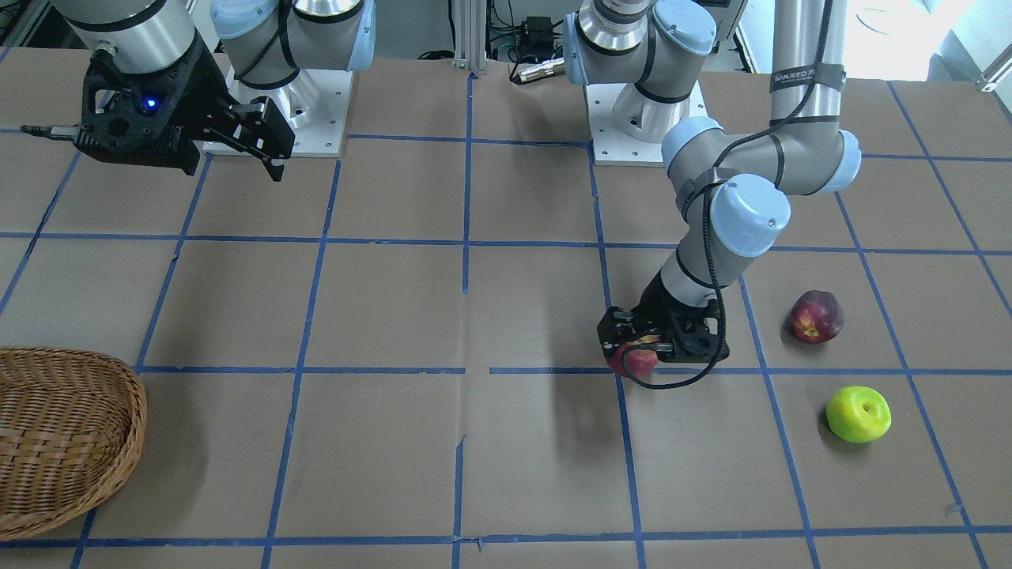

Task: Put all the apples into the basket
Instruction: 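Carry the red apple to the table center with the left gripper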

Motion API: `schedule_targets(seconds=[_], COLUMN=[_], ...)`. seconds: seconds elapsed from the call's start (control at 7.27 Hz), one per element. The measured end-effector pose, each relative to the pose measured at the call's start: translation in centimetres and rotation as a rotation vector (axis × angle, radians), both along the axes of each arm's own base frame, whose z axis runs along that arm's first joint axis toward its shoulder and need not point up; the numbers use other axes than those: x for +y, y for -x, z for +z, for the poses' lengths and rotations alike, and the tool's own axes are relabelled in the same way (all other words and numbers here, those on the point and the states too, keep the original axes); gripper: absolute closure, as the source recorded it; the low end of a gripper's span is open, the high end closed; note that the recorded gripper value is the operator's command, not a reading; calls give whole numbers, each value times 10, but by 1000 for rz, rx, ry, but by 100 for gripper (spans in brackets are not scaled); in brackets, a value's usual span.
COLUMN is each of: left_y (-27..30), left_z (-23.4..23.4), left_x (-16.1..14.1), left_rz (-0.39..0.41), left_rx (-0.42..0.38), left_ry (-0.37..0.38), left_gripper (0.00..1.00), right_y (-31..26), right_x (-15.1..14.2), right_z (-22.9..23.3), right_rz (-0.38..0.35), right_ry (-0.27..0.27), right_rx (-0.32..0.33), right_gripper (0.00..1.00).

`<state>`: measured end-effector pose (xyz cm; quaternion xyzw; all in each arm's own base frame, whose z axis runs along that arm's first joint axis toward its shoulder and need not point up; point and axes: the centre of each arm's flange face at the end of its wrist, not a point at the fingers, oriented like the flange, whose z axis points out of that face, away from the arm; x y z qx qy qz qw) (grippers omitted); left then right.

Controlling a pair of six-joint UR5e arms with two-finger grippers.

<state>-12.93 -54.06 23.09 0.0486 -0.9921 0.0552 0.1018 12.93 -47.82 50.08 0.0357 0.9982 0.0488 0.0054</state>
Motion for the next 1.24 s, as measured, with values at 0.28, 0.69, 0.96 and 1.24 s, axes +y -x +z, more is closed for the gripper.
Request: schedule_targets(seconds=[0.28, 0.69, 0.96, 1.24], left_y=[118, 205, 211, 171], left_z=[13, -15, -23, 0], left_x=[-3, 18, 17, -8], left_rz=[-78, -90, -69, -28], left_rx=[19, -29, -37, -45], left_ry=[40, 86, 78, 50], left_gripper=[100, 0, 0, 0], right_y=[5, 13, 13, 12], right_x=[-2, -9, -15, -26], right_z=[-1, -20, -32, -38], right_rz=[-2, -13, -14, -13], right_ry=[0, -36, -53, -29], right_rx=[0, -6, -10, -14], right_gripper=[0, 0, 0, 0])
